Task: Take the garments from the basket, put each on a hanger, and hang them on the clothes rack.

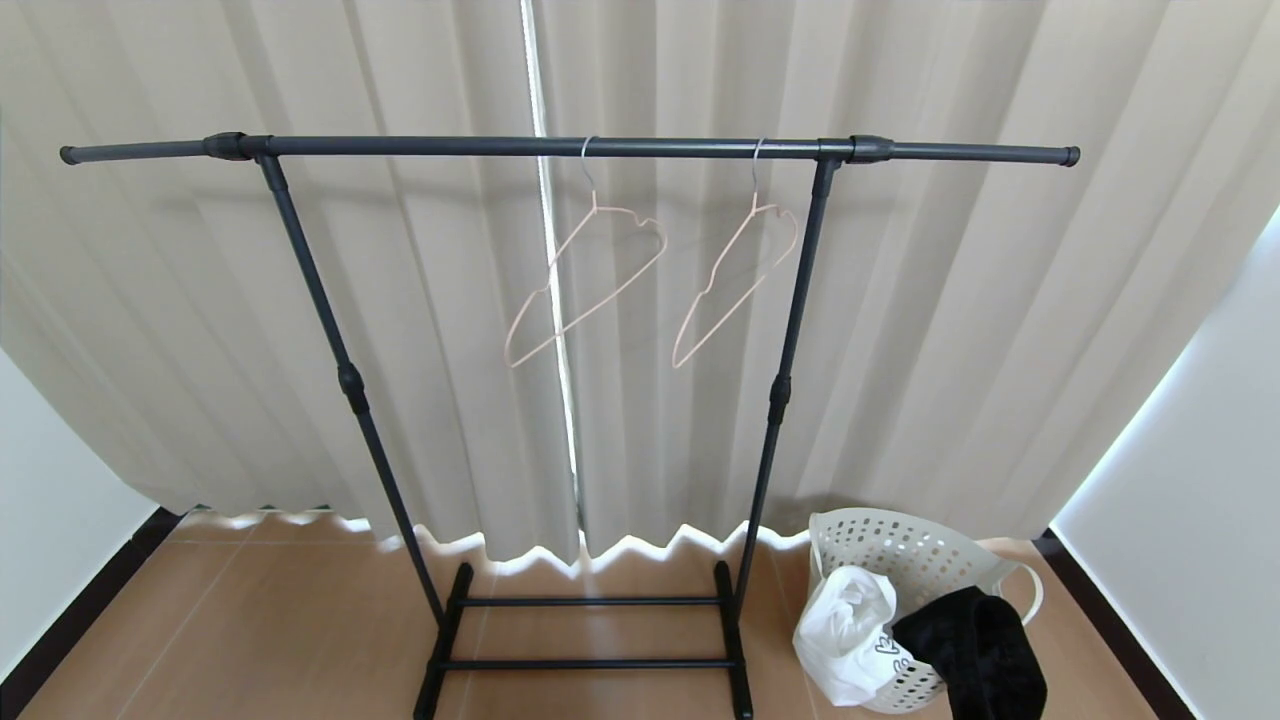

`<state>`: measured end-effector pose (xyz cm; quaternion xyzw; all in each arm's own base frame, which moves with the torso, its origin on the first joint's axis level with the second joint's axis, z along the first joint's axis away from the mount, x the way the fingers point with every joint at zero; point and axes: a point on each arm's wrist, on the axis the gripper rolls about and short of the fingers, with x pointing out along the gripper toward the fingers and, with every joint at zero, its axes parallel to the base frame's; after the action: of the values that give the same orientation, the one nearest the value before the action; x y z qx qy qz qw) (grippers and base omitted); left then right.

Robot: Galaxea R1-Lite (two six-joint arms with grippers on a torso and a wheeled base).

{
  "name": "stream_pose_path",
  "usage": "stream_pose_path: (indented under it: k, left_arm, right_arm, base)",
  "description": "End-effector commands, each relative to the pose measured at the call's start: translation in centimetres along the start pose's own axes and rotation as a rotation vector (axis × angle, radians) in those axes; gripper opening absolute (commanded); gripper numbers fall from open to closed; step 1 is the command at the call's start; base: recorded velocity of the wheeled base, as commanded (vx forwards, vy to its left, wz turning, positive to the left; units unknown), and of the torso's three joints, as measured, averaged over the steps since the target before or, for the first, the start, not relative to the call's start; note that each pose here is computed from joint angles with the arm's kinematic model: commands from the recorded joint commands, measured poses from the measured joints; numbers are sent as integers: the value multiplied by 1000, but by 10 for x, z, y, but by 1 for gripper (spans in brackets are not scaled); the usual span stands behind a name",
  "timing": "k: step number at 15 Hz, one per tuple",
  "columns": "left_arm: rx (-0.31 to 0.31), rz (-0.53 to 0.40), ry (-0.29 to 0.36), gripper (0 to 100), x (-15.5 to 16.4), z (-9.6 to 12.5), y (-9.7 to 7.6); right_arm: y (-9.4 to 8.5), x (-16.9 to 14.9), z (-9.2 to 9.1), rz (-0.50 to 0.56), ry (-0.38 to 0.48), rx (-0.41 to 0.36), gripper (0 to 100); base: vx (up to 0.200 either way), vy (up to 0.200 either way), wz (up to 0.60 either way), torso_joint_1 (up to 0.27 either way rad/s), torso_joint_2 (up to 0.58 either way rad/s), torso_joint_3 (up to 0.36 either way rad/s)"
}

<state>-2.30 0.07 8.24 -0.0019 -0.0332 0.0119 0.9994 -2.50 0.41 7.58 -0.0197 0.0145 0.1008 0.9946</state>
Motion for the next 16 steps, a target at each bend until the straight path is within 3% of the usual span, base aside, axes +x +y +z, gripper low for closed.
stream_pose_path:
  k: [1,16]
  left_arm:
    - [0,1,0,100,0,0,0]
    - [3,-1,0,100,0,0,0]
  right_arm:
    - [0,0,0,1,0,-2,100]
    - [0,0,0,-2,0,8,100]
  base:
    - [0,0,0,0,0,0]
    - [0,0,0,0,0,0]
